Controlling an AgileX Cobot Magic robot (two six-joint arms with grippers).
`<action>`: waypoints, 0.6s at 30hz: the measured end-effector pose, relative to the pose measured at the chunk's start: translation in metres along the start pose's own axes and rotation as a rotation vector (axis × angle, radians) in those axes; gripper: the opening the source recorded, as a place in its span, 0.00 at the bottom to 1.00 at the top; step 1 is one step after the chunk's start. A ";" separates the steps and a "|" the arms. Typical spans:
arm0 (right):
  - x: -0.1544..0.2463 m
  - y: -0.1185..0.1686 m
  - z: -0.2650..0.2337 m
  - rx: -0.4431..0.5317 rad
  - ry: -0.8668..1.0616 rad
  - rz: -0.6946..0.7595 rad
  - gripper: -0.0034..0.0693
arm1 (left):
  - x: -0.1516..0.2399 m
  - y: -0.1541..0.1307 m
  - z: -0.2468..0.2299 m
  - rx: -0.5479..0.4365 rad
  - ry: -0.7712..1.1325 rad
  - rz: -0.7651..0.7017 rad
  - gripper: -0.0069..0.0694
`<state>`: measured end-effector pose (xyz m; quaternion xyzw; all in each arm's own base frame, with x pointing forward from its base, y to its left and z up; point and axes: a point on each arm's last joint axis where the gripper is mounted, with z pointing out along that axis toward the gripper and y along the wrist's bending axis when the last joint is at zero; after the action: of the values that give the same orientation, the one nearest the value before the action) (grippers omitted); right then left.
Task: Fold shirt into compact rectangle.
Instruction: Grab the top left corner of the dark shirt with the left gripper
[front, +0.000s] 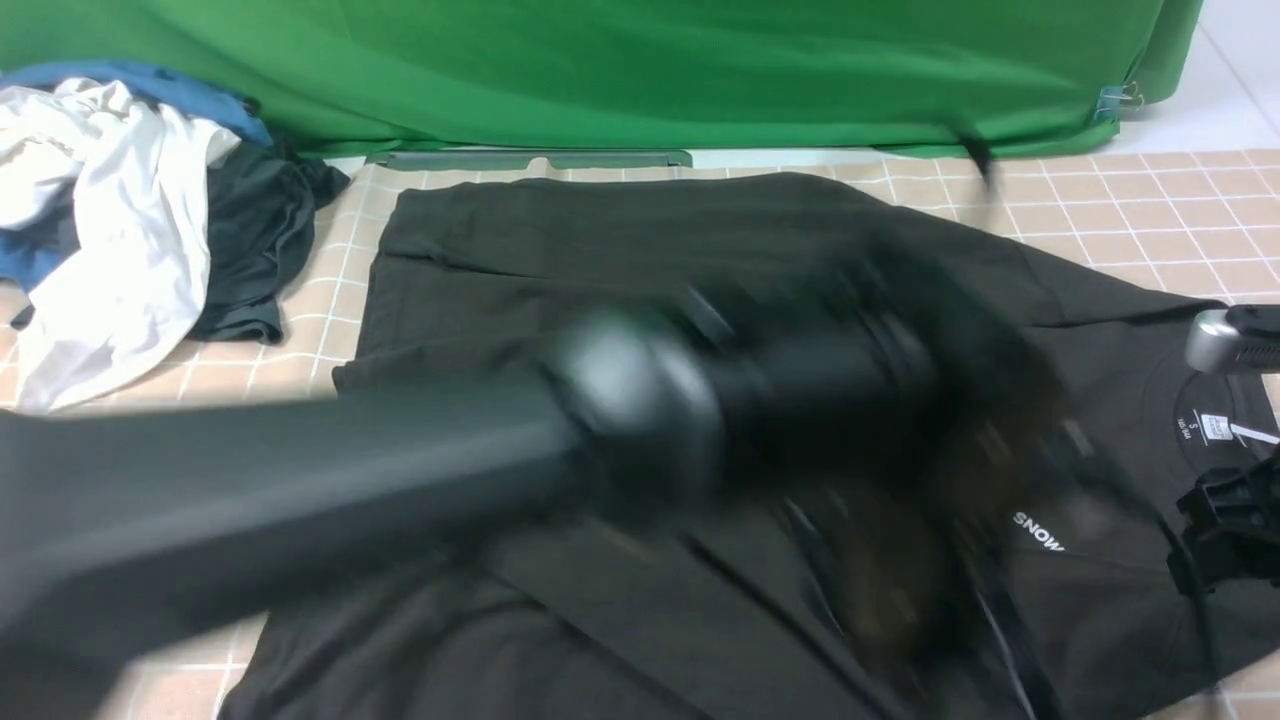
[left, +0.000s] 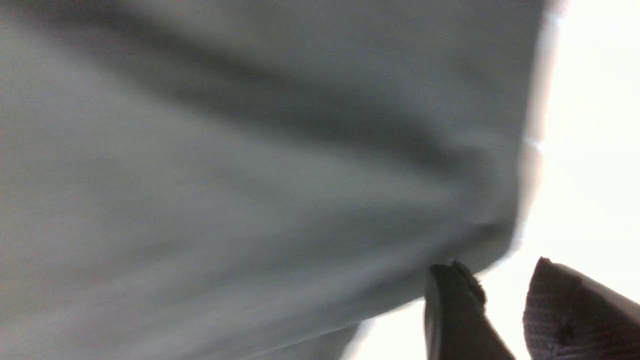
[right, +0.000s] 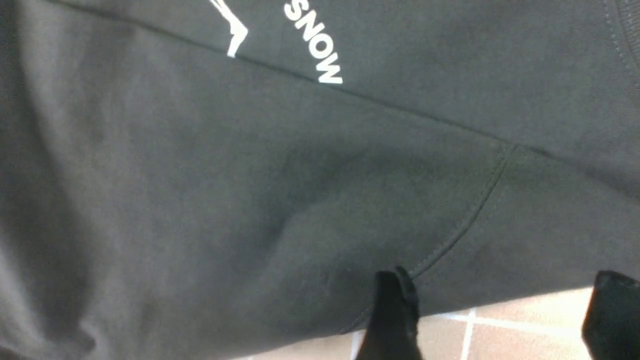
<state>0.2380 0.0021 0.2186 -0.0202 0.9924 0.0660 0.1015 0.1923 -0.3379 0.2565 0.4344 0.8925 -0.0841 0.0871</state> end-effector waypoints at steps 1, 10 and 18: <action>0.000 0.000 -0.001 0.000 -0.003 -0.005 0.76 | 0.001 0.020 -0.014 -0.032 -0.024 -0.056 0.27; 0.004 0.003 -0.014 -0.001 -0.047 -0.023 0.76 | 0.087 0.122 -0.058 -0.133 -0.021 -0.487 0.11; 0.003 0.008 -0.016 -0.053 -0.067 0.013 0.76 | 0.213 0.133 -0.029 -0.174 0.096 -0.801 0.13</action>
<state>0.2318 0.0075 0.2345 -0.0141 0.9865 0.0935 0.1339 0.1656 -0.0889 0.2262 0.0471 0.9979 -0.0153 0.0423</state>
